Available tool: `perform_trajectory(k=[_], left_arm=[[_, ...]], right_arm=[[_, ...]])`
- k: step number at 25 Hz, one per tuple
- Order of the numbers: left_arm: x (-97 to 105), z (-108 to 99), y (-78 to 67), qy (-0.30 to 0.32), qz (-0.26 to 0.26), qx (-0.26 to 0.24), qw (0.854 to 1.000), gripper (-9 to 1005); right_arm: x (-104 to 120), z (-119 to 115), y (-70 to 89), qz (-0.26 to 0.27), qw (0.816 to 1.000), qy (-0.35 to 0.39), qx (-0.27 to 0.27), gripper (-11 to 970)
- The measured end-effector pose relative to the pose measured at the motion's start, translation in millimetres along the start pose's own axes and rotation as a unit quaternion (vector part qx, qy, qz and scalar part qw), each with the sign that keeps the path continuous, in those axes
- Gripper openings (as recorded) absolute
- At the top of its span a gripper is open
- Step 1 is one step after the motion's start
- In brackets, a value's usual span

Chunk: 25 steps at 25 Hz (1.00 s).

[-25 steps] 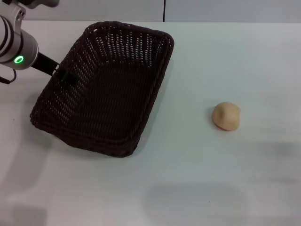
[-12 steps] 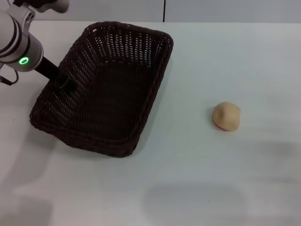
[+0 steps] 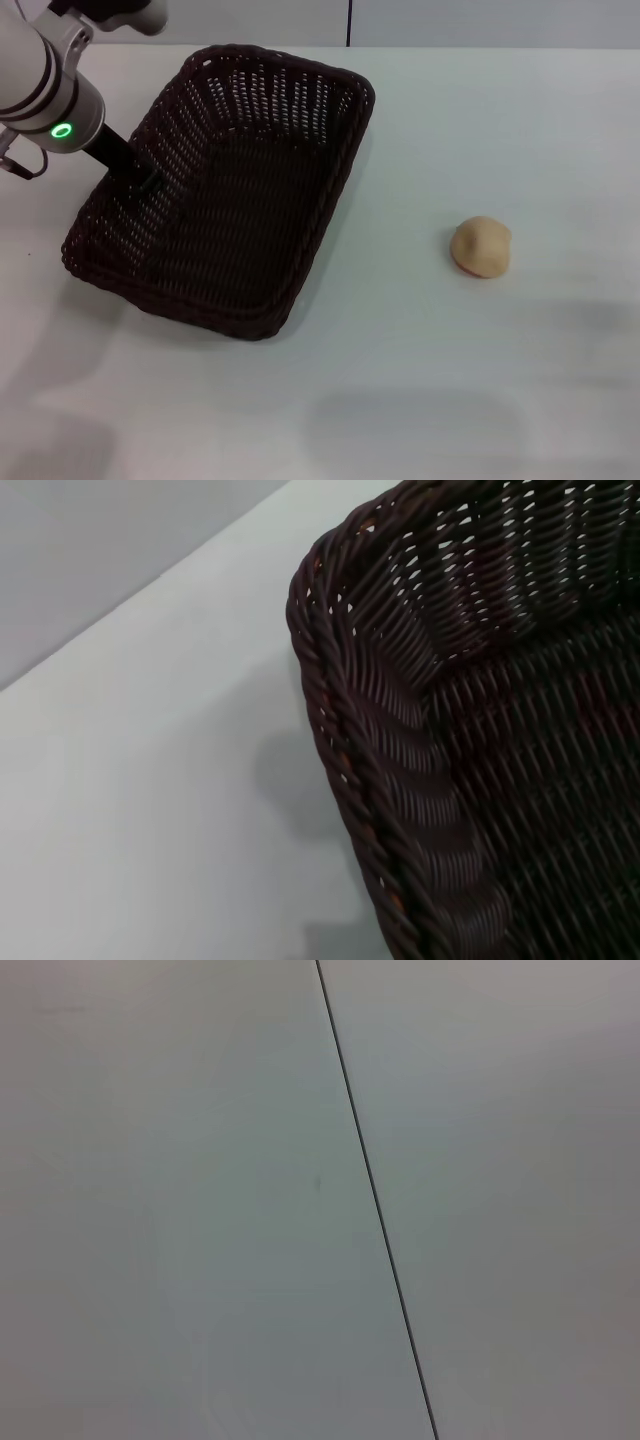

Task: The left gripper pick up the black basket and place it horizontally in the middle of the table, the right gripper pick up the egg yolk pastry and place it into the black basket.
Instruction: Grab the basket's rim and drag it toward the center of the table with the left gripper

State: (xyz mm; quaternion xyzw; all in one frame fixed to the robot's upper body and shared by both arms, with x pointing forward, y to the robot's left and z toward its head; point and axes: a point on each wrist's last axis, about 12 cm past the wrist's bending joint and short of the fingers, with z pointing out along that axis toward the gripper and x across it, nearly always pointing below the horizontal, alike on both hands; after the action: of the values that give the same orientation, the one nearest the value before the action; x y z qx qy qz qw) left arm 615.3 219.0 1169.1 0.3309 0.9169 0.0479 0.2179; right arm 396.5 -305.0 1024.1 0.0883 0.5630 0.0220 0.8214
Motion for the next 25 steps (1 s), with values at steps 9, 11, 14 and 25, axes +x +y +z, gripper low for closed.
perform_trajectory(k=[9, 11, 14, 25], left_arm=[[-7, -7, -4.3, -0.019, 0.086, -0.003, 0.996, 394], [-10, -11, -5.6, -0.024, 0.112, 0.002, 0.993, 394], [-16, -17, -7.0, -0.036, 0.136, 0.013, 0.990, 394], [-41, -47, 2.3, -0.100, 0.200, 0.081, 0.971, 328]], right_arm=[[-1, -1, -0.7, -0.001, 1.000, -0.003, 0.000, 796], [-1, -1, -0.5, -0.001, 1.000, -0.004, 0.000, 795], [-2, -2, -0.3, 0.000, 1.000, -0.005, 0.001, 794], [-5, -3, 2.1, 0.003, 1.000, -0.018, -0.007, 791]])
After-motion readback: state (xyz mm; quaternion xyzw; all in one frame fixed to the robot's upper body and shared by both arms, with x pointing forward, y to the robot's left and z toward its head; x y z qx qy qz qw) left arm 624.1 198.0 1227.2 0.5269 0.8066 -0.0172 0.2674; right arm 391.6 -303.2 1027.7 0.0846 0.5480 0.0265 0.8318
